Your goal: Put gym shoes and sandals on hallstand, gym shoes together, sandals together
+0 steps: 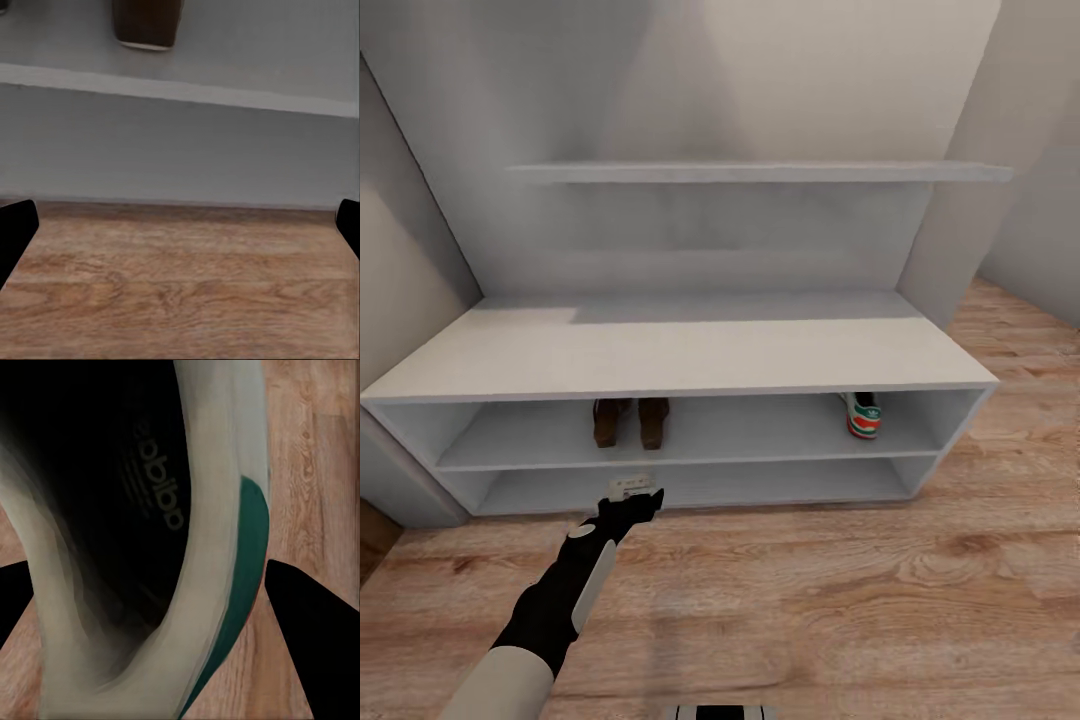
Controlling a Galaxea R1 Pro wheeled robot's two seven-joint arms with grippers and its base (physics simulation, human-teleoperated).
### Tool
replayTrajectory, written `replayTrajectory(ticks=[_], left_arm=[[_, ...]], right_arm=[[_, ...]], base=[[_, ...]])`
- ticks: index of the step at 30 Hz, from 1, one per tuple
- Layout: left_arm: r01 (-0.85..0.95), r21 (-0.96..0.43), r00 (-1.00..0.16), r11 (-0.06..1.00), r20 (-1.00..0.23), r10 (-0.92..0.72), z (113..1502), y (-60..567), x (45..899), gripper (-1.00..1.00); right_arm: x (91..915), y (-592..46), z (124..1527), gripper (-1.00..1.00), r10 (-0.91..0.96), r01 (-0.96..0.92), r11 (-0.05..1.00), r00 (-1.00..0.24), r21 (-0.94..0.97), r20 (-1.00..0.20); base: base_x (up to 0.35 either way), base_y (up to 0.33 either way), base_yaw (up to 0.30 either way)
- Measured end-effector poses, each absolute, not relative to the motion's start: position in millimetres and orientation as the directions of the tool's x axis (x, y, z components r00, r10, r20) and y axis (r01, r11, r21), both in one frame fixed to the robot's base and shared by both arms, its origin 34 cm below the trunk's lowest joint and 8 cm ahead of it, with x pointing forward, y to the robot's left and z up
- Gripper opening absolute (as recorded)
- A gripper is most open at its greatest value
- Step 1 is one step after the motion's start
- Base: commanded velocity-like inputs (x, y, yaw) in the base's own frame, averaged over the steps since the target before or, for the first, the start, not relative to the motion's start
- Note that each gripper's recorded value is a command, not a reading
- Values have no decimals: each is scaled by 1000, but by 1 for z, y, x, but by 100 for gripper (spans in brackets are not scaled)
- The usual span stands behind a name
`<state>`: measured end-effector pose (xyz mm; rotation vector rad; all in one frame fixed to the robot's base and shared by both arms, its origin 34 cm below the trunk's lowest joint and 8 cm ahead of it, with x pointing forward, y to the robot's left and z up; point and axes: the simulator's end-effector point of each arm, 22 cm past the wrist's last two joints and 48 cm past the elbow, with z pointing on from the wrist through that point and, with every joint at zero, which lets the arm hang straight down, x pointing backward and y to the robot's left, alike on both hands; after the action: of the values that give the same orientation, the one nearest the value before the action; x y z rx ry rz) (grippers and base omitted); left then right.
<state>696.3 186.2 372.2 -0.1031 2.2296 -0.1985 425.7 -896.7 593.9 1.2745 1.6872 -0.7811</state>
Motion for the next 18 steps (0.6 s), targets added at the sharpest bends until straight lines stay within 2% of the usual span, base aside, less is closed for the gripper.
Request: replayTrajectory(ticks=[11,18], left_arm=[[-9,-177,-615,984,-775,-145,373,187,697,100],[-8,-177,-614,984,-776,-144,374,186,697,100]], right_arm=[[425,-897,594,-100,420,960,280,-110,14,-901],[425,-897,594,-100,421,960,279,-110,14,-900]], base=[[-283,-176,0],[-213,-219,0]])
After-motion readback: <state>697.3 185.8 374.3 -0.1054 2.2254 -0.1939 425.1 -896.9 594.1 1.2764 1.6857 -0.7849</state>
